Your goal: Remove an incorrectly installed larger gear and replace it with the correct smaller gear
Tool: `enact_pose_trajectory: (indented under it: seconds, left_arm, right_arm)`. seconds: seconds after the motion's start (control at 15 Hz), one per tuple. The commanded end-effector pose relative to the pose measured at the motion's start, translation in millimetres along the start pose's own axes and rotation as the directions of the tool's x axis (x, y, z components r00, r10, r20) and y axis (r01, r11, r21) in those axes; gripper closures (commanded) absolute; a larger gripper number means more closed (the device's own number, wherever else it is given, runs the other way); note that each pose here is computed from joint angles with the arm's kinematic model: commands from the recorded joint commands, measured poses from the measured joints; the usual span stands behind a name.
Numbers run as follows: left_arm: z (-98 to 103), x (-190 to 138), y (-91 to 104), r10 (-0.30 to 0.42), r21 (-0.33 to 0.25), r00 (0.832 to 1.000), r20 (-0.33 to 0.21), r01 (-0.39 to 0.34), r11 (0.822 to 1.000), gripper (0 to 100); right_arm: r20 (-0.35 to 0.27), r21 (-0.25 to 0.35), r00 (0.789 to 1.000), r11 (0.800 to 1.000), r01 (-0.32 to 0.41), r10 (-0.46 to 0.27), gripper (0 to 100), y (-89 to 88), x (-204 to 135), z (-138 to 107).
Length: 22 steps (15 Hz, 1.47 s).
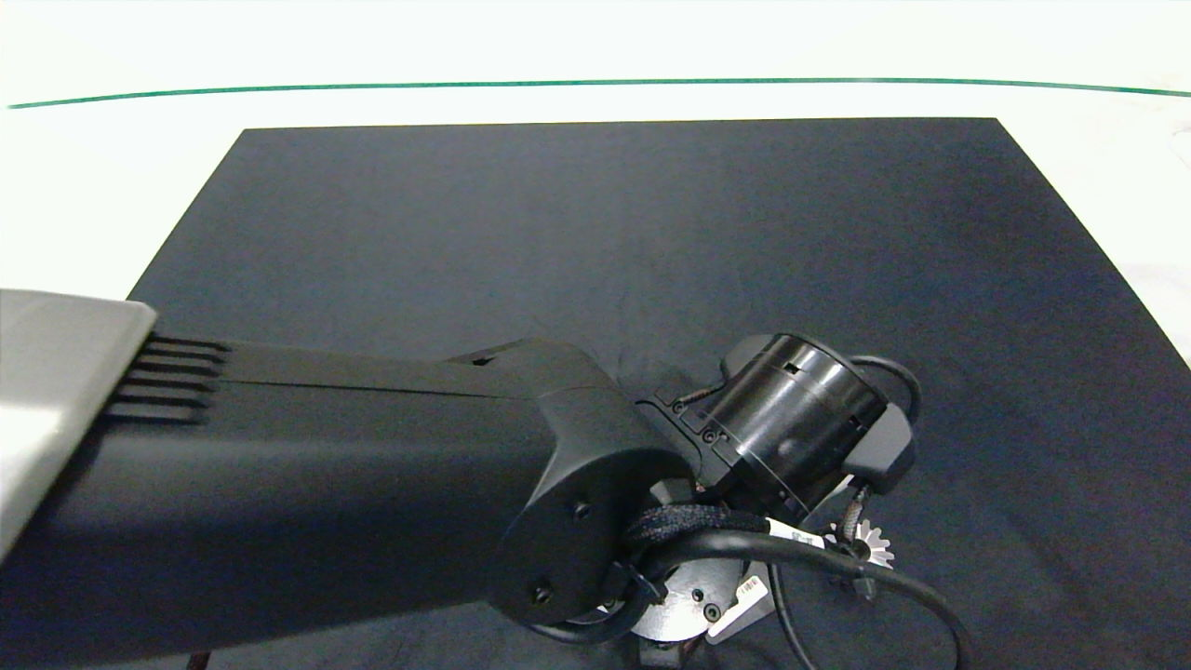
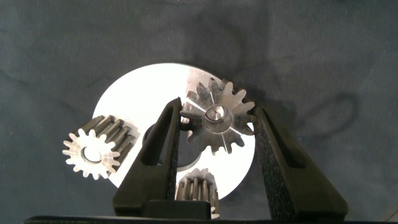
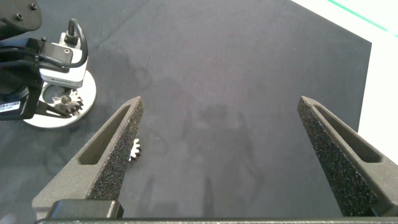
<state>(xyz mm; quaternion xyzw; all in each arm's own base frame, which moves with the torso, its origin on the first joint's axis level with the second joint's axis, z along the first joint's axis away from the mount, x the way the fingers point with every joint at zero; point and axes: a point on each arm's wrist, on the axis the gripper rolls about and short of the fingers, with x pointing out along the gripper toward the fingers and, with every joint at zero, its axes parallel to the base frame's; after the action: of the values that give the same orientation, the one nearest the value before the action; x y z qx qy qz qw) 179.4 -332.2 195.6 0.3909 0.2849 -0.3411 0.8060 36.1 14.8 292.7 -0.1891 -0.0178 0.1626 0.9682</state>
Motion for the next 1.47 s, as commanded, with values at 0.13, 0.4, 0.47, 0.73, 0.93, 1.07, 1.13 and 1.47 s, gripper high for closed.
enact_pose_trajectory:
  seconds: [0.13,0.4,0.47,0.73,0.93,1.07,1.13,1.47]
  left_arm:
    - [1.5,-2.9,-2.7,-0.003,0.007,1.0,0.009,0.003,1.0,87]
    - [1.3,-3.1,-2.0,-0.002,0.005,1.0,0.009,0.002,1.0,0]
    - [1.1,-2.3,-1.8,-0.002,0.005,1.0,0.007,0.002,1.0,0]
    - [0.7,-2.8,-0.3,0.002,0.002,1.0,0.007,-0.002,1.0,0]
    - [1.0,-13.8,7.1,0.011,-0.017,0.999,0.03,-0.011,1.0,0]
    - [-4.4,-27.0,17.1,0.027,-0.042,0.999,0.042,-0.025,0.999,0]
    - [-7.2,-35.8,23.8,0.04,-0.057,0.998,0.055,-0.037,0.998,0]
    - [-13.2,-50.8,40.2,0.074,-0.064,0.994,0.075,-0.069,0.996,0]
  right_arm:
    - [0.001,-0.003,1.0,1.0,-0.007,0.007,0,0.5,0.2,-0.5]
    - [0.001,-0.003,1.0,1.0,-0.007,0.007,0,0.5,0.2,-0.5]
    - [0.001,-0.005,1.0,1.0,-0.007,0.007,0,0.5,0.2,-0.5]
    - [0.001,-0.005,1.0,1.0,-0.008,0.008,0,0.6,0.2,-0.4]
    - [0.005,-0.006,1.0,1.0,-0.005,0.005,0,0.3,-1.6,-0.5]
    - [0.011,-0.005,1.0,1.0,-0.003,0.003,0,-0.1,-3.4,-0.5]
    - [0.015,-0.004,1.0,1.0,-0.001,0.001,0,-0.4,-4.4,-0.1]
    - [0.024,-0.011,1.0,1.0,-0.001,0.001,0,-0.7,-6.7,0.2]
